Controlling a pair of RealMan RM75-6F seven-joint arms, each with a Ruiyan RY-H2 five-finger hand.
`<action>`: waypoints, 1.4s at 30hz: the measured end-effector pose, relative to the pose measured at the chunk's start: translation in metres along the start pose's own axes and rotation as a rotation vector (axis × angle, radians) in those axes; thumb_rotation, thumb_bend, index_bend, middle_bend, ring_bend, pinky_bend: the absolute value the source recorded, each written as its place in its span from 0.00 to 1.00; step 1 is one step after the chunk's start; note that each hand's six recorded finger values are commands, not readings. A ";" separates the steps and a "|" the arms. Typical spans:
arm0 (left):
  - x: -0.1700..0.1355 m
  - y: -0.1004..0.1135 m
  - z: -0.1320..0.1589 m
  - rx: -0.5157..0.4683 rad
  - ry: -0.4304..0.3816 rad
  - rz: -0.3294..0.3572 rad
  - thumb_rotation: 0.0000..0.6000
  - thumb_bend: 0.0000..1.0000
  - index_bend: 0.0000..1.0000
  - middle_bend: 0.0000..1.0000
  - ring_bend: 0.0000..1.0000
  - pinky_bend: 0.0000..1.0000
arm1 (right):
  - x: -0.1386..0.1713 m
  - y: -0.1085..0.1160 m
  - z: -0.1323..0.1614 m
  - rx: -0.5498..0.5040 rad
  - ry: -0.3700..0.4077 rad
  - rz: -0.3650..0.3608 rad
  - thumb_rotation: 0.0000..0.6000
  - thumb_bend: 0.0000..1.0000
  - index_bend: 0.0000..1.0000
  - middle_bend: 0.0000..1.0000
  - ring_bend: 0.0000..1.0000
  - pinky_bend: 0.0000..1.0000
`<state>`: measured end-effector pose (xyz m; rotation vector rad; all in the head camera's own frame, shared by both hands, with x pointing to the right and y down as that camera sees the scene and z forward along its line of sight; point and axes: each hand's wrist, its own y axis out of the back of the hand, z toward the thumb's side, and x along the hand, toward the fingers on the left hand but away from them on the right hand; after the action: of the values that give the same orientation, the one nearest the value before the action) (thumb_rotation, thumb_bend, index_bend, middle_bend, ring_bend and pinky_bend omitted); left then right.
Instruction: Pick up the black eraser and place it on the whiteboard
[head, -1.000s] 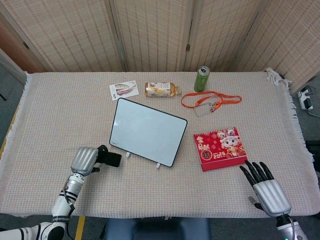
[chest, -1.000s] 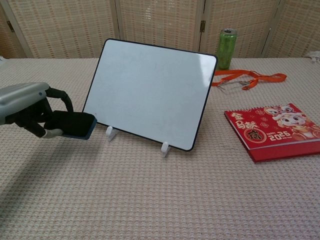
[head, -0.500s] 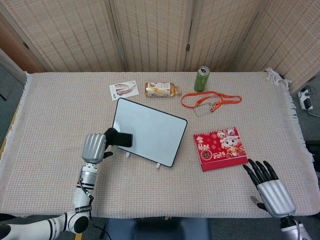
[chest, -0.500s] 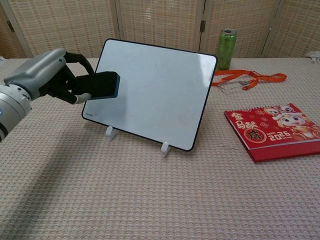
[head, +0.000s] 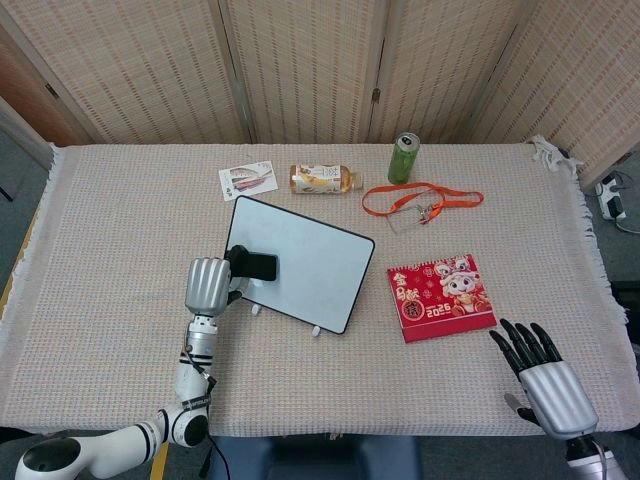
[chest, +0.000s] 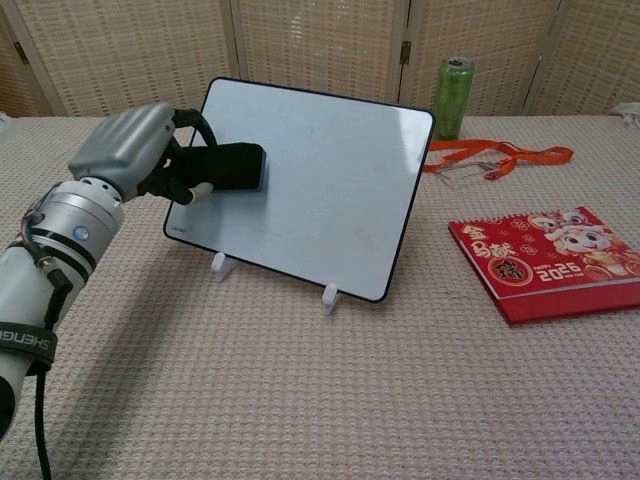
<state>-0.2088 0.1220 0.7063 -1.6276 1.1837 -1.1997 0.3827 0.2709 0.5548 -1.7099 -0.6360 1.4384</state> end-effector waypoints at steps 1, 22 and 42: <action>0.001 -0.001 0.001 0.003 0.000 0.004 1.00 0.50 0.69 1.00 1.00 1.00 | 0.000 0.000 0.000 0.000 -0.001 0.000 1.00 0.26 0.00 0.00 0.00 0.00; 0.006 -0.017 0.007 0.010 0.009 -0.006 1.00 0.47 0.32 1.00 1.00 1.00 | 0.003 0.002 -0.001 0.000 -0.005 -0.008 1.00 0.26 0.00 0.00 0.00 0.00; -0.006 -0.001 0.008 0.009 -0.032 0.032 1.00 0.40 0.21 1.00 1.00 1.00 | 0.002 -0.001 0.001 0.009 -0.007 -0.002 1.00 0.26 0.00 0.00 0.00 0.00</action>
<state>-0.2019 0.1281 0.7037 -1.6091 1.1784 -1.1533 0.3827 0.2730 0.5545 -1.6977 -0.6345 1.4447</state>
